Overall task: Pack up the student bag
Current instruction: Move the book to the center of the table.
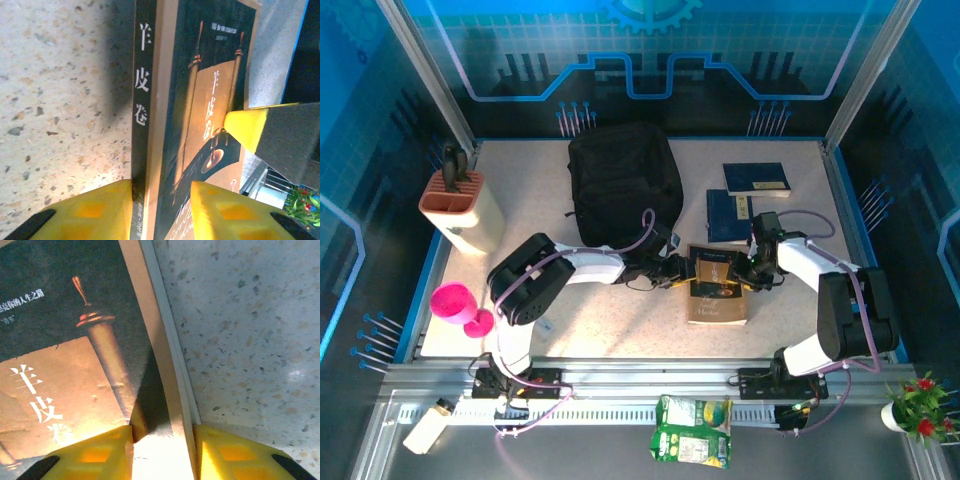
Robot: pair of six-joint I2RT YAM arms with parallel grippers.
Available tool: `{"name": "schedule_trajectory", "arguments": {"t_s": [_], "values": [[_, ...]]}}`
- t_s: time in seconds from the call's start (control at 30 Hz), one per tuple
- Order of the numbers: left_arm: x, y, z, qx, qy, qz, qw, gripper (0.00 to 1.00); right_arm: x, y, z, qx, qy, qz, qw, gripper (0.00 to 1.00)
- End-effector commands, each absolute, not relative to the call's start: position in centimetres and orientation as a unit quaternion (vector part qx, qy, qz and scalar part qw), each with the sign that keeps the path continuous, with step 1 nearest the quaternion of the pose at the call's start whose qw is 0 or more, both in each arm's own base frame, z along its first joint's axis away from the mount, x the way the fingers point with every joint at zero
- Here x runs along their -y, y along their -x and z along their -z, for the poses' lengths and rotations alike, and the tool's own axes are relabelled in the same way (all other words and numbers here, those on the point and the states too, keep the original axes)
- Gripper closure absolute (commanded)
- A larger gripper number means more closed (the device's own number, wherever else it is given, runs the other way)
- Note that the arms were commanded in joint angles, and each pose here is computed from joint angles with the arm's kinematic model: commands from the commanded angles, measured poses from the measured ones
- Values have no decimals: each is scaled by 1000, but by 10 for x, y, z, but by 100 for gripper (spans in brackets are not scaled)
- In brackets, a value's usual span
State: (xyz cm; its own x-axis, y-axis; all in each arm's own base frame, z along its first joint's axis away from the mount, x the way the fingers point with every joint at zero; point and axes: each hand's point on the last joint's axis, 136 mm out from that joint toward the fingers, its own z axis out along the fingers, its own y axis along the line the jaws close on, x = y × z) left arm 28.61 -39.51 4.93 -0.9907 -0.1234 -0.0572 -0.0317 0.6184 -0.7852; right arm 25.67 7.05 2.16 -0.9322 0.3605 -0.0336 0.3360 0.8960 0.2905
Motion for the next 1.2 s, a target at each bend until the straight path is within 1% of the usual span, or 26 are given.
{"name": "schedule_trajectory", "arguments": {"t_s": [0.0, 0.07, 0.27, 0.47, 0.67, 0.87, 1.1, 1.17], "values": [[429, -275, -113, -843, -34, 531, 75, 66, -77, -249, -12, -969, -195, -152, 10, 68], [428, -276, -109, -848, -34, 523, 77, 66, -83, -253, -14, -967, -191, -170, 13, 71], [422, -279, -116, -854, -42, 509, 101, 66, -115, -262, -23, -955, -169, -244, 12, 73], [400, -282, -124, -868, -40, 476, 138, 66, -141, -275, -34, -954, -140, -265, 22, 72], [364, -290, -118, -878, 0, 449, 168, 66, -168, -297, -41, -952, -114, -281, 32, 72], [327, -296, -102, -891, 51, 412, 184, 66, -192, -314, -41, -958, -87, -272, 39, 72], [296, -301, -82, -901, 99, 376, 191, 63, -198, -322, -28, -962, -92, -257, 33, 72], [290, -302, -75, -905, 108, 365, 190, 60, -196, -322, -25, -963, -94, -250, 31, 72]]}}
